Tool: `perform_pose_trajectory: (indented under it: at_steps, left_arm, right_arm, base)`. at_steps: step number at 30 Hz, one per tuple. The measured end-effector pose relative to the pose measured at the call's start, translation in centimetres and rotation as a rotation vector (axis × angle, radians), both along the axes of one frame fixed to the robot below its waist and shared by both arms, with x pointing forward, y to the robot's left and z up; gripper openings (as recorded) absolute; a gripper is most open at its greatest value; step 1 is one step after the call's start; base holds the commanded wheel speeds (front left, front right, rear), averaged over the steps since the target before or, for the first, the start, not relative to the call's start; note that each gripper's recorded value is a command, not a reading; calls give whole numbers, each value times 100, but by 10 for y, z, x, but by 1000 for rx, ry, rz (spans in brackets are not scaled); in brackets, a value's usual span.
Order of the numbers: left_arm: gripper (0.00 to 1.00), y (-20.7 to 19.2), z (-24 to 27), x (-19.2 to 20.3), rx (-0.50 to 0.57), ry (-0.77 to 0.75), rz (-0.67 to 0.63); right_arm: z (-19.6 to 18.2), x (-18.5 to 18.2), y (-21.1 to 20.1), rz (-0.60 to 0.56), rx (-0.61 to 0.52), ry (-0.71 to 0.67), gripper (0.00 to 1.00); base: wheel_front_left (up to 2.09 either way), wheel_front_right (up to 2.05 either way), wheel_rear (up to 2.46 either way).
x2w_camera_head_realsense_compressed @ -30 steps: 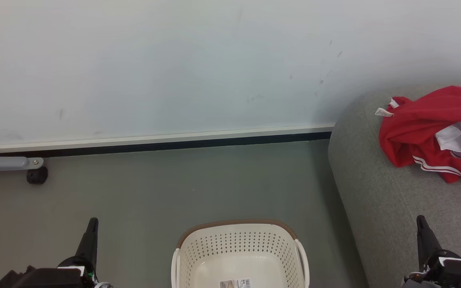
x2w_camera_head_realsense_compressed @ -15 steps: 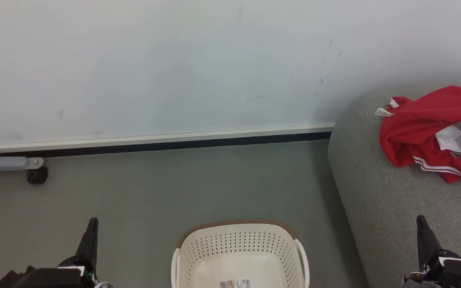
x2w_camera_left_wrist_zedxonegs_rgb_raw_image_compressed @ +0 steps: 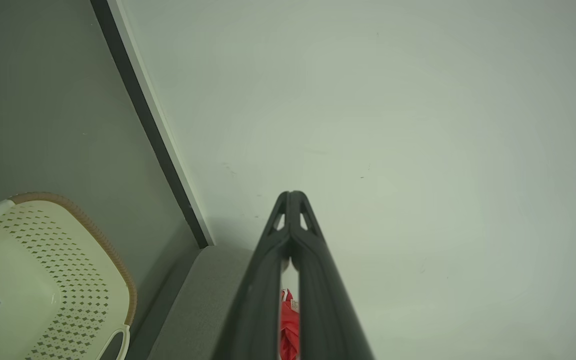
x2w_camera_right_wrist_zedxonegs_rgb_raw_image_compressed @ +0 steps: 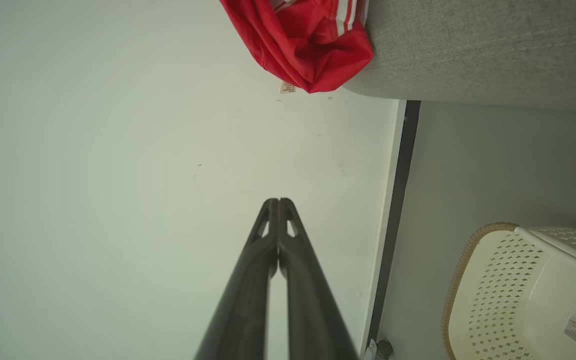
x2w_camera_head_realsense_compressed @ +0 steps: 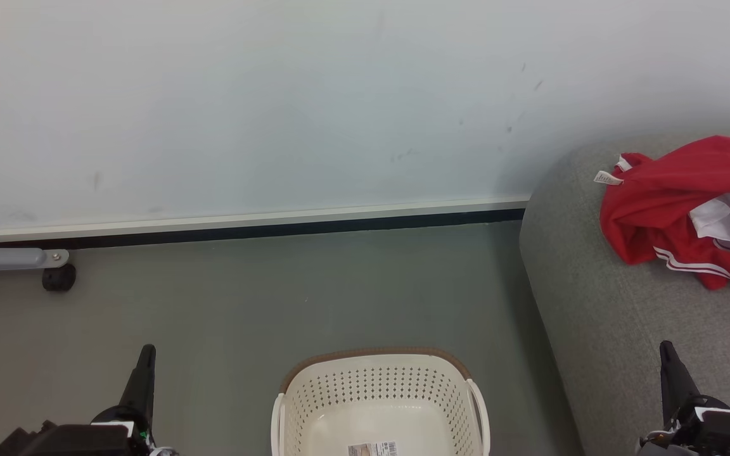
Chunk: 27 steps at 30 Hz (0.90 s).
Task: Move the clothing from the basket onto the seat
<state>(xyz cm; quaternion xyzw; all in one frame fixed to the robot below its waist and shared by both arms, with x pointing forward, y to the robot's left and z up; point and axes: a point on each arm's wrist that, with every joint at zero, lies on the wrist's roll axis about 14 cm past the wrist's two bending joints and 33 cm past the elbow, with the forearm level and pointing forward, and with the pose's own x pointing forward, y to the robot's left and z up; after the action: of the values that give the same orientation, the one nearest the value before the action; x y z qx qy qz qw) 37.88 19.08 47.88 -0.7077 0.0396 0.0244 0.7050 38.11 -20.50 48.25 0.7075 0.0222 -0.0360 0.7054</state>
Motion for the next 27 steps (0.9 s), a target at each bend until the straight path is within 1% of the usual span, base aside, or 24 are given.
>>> perform_pose_trajectory:
  at_steps: [27]
  left_arm:
    - [0, 0, 0, 0, 0, 0, 0]
  right_arm:
    - [0, 0, 0, 0, 1, 0, 0]
  base:
    - [0, 0, 0]
